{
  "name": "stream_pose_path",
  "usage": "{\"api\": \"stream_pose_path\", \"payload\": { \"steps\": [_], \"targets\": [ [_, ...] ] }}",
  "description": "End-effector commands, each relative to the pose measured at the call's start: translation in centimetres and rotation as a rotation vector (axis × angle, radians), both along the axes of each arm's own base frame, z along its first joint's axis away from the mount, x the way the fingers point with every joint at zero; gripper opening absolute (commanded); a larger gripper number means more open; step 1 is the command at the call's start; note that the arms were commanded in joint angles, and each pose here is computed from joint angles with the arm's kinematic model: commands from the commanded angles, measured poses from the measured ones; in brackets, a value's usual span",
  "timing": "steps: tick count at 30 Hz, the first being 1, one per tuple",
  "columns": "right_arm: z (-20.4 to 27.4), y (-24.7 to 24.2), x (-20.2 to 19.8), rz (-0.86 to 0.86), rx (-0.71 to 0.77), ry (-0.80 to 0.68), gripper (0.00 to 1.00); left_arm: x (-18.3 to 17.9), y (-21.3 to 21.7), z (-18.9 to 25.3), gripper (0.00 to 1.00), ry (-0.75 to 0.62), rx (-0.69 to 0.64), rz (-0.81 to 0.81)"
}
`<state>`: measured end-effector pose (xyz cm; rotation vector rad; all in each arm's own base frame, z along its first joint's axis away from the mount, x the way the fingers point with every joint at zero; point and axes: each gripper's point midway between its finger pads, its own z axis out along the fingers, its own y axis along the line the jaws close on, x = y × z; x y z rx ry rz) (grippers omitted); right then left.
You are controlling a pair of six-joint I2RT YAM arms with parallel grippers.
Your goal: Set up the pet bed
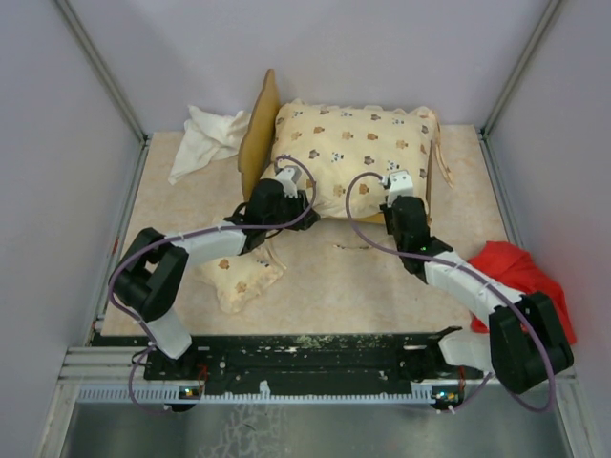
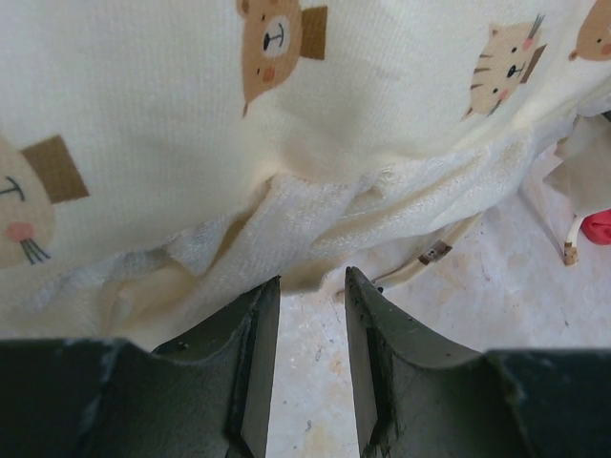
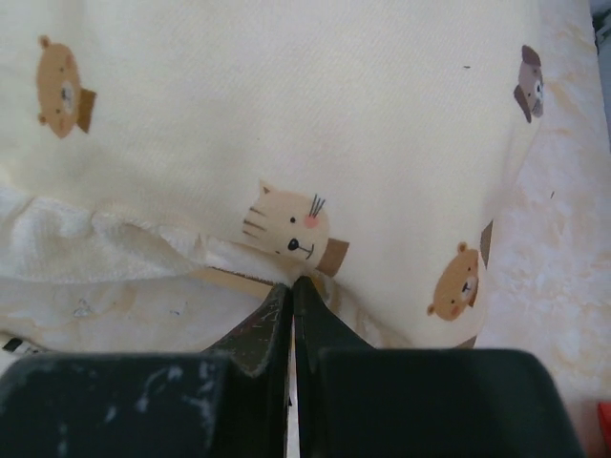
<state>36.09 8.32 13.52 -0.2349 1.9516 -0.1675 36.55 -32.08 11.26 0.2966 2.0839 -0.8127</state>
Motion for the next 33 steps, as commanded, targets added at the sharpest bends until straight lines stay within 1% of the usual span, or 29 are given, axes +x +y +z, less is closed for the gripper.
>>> {"api": "stream_pose_path", "payload": {
  "steps": [1,4,9,14,17,18,20,23,24,29,31,32,33],
  "targets": [
    [4.4,1.1,-0.3,0.096,0.041,-0.082,0.00,0.6,0.1,2.5,0.40,-0.055,-0.023,0.007],
    [5.2,2.1,-1.2,0.135,0.107,-0.074,0.00,0.7,0.1,2.8,0.39,-0.061,-0.024,0.005],
    [5.0,2.6,-2.4,0.148,0.170,-0.027,0.00,0.7,0.0,3.2,0.38,-0.065,-0.028,0.001],
    [4.3,2.7,-3.1,0.153,0.182,0.013,0.00,0.4,-0.2,3.2,0.37,-0.056,-0.041,-0.013],
    [4.6,1.9,-3.6,0.106,0.180,0.042,0.00,0.2,-0.3,3.5,0.35,-0.058,-0.046,-0.024],
    [4.8,1.6,-3.8,0.087,0.178,0.051,0.00,0.2,-0.2,3.6,0.32,-0.060,-0.043,-0.026],
    [5.1,0.8,-4.3,0.054,0.164,0.065,0.00,0.0,-0.1,4.0,0.22,-0.065,-0.038,-0.027],
    [5.1,-0.4,-4.8,0.004,0.133,0.080,0.00,-0.1,0.3,3.9,0.02,-0.047,-0.011,-0.019],
    [4.8,-0.6,-5.0,-0.001,0.129,0.089,0.00,-0.2,0.5,3.8,0.00,-0.039,-0.002,-0.016],
    [3.0,-0.6,-5.0,-0.010,0.127,0.137,0.00,-0.3,1.4,3.6,0.00,-0.027,0.033,0.012],
    [3.0,0.0,-4.7,0.021,0.135,0.137,0.00,-0.4,1.6,3.8,0.00,-0.031,0.046,0.002],
    [3.1,0.3,-4.6,0.038,0.143,0.131,0.00,-0.7,1.4,3.8,0.01,-0.032,0.047,-0.018],
    [3.3,0.5,-4.6,0.045,0.151,0.126,0.00,-1.0,1.2,3.7,0.05,-0.025,0.043,-0.034]
  ]
}}
